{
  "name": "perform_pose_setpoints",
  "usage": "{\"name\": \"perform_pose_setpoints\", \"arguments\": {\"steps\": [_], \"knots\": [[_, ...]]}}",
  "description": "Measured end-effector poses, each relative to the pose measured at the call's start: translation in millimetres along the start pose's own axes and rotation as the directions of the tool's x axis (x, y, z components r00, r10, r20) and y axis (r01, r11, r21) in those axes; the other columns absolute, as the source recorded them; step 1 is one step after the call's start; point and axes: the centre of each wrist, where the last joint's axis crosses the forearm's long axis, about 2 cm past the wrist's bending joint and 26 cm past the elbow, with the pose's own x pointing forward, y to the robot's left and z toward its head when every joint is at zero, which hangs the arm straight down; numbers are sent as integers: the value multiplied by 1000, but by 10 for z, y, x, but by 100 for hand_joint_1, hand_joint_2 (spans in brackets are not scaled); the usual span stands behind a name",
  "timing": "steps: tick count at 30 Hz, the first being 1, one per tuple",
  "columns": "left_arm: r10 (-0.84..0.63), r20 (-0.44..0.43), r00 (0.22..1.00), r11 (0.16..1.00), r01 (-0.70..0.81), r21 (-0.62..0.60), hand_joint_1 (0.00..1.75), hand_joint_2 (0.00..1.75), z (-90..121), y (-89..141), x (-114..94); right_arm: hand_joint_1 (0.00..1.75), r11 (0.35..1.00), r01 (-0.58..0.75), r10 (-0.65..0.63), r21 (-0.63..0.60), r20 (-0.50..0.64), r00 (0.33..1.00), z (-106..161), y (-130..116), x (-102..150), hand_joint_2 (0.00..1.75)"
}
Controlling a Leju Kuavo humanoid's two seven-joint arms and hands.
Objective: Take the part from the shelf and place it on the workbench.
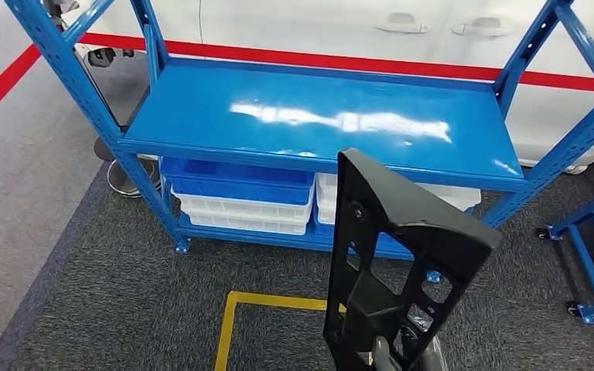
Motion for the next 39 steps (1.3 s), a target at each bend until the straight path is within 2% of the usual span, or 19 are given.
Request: {"name": "perform_pose_setpoints", "arguments": {"steps": [39], "knots": [[2, 3, 1000, 1000, -2, -5, 0, 0, 16, -17, -25, 175, 999, -34, 34, 0, 8, 999, -29, -41, -17, 175]]}}
